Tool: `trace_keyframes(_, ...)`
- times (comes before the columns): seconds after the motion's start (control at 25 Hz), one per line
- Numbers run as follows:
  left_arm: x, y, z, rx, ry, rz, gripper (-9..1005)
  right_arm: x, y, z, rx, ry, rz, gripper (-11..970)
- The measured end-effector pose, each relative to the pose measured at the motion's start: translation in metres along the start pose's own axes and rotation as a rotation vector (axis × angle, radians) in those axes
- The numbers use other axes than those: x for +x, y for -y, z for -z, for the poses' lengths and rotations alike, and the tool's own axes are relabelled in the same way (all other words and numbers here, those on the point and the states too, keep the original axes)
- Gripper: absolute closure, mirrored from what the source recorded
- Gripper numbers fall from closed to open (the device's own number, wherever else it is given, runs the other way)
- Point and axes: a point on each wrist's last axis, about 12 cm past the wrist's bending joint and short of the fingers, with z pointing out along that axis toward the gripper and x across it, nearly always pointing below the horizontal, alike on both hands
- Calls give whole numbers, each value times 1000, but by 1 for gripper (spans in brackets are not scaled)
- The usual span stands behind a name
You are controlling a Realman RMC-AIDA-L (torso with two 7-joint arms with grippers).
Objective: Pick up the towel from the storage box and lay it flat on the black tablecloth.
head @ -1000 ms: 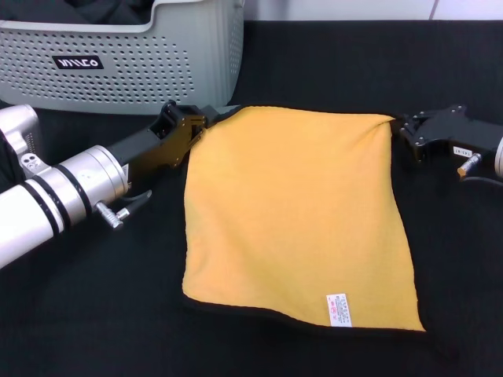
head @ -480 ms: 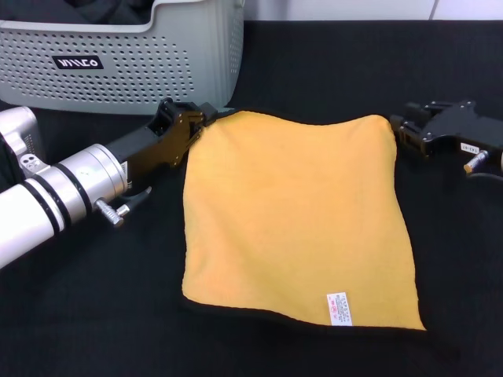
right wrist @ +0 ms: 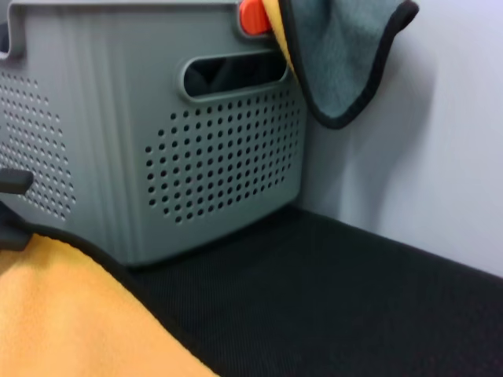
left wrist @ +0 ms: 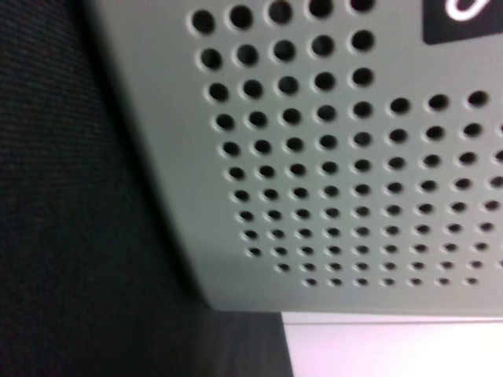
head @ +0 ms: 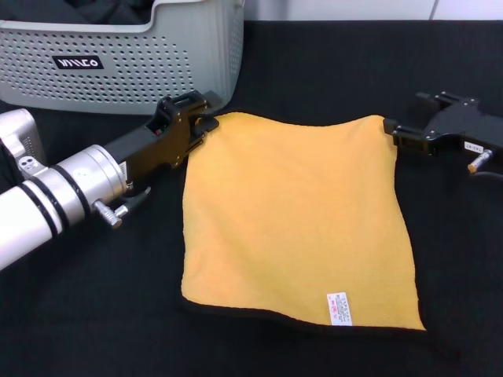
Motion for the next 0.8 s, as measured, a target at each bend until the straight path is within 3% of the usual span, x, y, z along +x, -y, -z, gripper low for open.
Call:
trace_keyframes(0.08, -1, 0, 6, 19, -3, 7, 817, 0, 1, 3, 2, 12, 1, 351)
trace_keyframes(0.28, -4, -7, 35, 55, 37, 23, 508, -3, 5, 19, 9, 86, 13, 209)
trace_keyframes(0.6, -3, 2, 64, 175, 26, -82, 136, -14, 7, 42, -52, 232, -1, 208)
trace_keyframes(0.8, 0, 11, 69, 249, 3, -213, 120, -25, 2, 53, -132, 313, 13, 208)
